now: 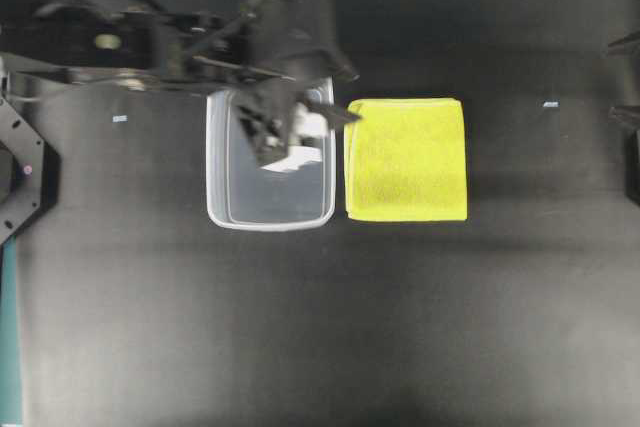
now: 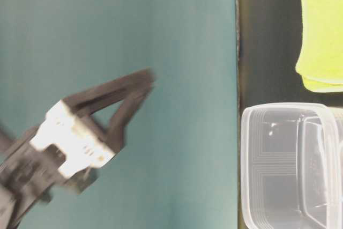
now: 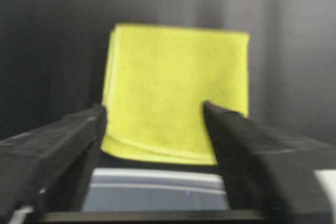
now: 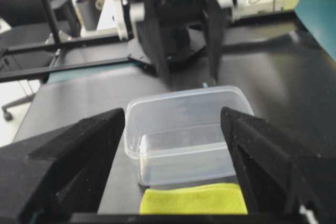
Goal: Place the yellow towel into the container with the left arm.
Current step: 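Move the left gripper over the container toward the yellow towel, then lower the open left gripper onto the yellow towel and close it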
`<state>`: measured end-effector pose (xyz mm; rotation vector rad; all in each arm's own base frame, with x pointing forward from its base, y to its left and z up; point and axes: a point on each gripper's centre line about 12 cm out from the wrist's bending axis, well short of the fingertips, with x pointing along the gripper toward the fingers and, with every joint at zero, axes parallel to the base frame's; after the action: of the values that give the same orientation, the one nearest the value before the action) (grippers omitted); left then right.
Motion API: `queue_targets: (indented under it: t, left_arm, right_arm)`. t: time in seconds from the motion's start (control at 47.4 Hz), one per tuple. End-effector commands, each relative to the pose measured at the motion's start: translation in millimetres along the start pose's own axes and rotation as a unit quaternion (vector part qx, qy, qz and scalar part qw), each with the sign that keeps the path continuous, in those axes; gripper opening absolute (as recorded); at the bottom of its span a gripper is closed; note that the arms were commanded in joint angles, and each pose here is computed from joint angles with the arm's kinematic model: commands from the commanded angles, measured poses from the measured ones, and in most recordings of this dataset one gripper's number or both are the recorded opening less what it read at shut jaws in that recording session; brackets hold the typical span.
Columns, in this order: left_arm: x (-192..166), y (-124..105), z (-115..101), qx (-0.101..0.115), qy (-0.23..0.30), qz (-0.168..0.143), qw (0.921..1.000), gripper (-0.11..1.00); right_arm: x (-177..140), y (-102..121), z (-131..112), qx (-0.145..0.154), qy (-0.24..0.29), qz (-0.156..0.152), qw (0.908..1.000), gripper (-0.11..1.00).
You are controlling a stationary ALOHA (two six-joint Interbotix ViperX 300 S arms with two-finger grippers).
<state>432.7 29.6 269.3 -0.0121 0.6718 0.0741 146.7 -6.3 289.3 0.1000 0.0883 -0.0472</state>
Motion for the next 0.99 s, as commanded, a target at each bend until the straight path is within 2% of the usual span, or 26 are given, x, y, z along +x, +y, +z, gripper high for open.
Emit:
queue_targets:
  t: [0.0,0.063,0.127,0.232,0.337,0.401,0.738,0.97]
  left_arm:
    - [21,-1,5,0.002,0.029,0.001,0.9996,0.80]
    - [37,-2,2,0.004,0.059,0.001,0.9983,0.89]
    - [52,-3,0,0.006,0.082,0.001,0.9966,0.91]
    - [79,-5,-5,0.028,0.110,-0.003,0.9935,0.91]
    - [102,-10,-8,0.060,0.123,-0.009,0.9905,0.91]
    - [117,-14,-15,0.069,0.135,-0.013,0.9883,0.91]
    - [181,-27,-63,0.084,0.194,-0.024,0.9770,0.91]
    - [187,-27,-72,0.086,0.203,-0.024,0.9751,0.90]
  right_arm:
    - [0,0,5,0.002,-0.006,-0.001,1.0000,0.72]
    - [0,0,5,0.002,-0.006,-0.001,1.0000,0.72]
    - [0,0,6,0.002,-0.009,-0.001,1.0000,0.72]
    - [0,0,6,0.002,-0.010,-0.001,0.9999,0.71]
    - [0,0,6,0.001,-0.010,-0.001,0.9999,0.72]
    - [-1,0,7,0.002,-0.012,-0.001,0.9999,0.72]
    - [-3,0,10,0.005,-0.019,0.000,0.9998,0.71]
    - [-5,1,11,0.034,-0.022,0.001,0.9992,0.71]
